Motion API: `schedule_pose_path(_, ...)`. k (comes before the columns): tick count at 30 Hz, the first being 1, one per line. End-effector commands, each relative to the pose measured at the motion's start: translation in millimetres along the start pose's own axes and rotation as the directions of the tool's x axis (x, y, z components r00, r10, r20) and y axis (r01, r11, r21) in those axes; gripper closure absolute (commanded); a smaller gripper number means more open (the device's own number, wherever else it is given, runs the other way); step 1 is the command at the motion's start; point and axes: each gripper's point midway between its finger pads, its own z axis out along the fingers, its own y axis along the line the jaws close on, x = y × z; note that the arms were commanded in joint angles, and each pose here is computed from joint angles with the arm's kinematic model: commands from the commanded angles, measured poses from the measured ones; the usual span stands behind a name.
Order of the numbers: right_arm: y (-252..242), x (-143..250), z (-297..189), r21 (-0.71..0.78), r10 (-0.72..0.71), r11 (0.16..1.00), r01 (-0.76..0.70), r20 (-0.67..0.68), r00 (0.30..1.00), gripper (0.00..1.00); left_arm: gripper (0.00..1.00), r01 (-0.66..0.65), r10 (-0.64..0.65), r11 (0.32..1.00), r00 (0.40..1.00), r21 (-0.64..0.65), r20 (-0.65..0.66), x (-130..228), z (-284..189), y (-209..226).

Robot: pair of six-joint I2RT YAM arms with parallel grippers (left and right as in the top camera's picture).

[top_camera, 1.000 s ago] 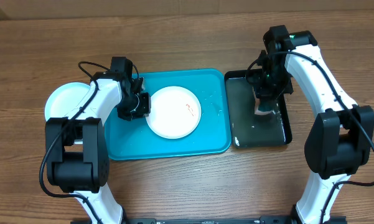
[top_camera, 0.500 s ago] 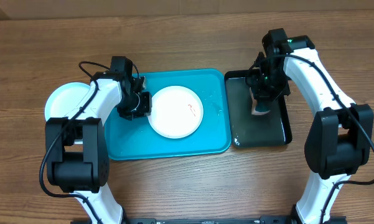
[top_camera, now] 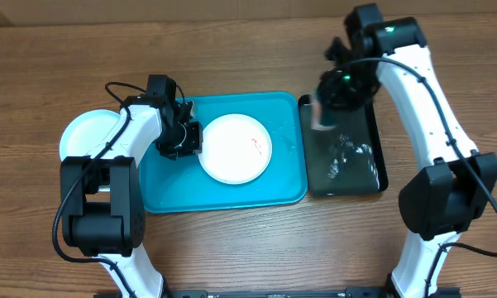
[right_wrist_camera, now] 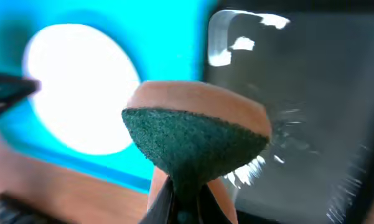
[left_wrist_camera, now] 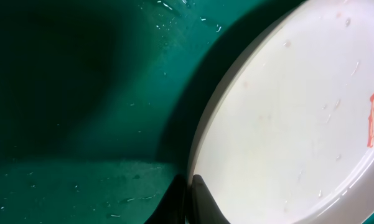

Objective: Clean dirty plates on tray and stack at the side
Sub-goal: 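Carry sponge with right gripper over to the white plate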

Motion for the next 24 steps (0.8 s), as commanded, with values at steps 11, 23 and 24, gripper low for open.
schedule_pose_path(11, 118, 14, 38, 0.039, -0.24, 0.971, 0.238, 0.063, 0.969, 0.96, 0.96, -0.025, 0.024, 0.998, 1.0, 0.05, 0.007, -1, -1, -11)
schedule_pose_path(23, 94, 8, 89, 0.346, -0.247, 0.912, 0.219, 0.037, 0.968, 0.96, 0.96, -0.031, 0.031, 0.998, 1.0, 0.057, 0.005, 0, 0, -14)
schedule_pose_path(24, 93, 8, 90, 0.347, -0.242, 0.913, 0.214, 0.037, 0.97, 0.96, 0.96, -0.031, 0.031, 0.998, 1.0, 0.057, 0.005, 0, 0, -14)
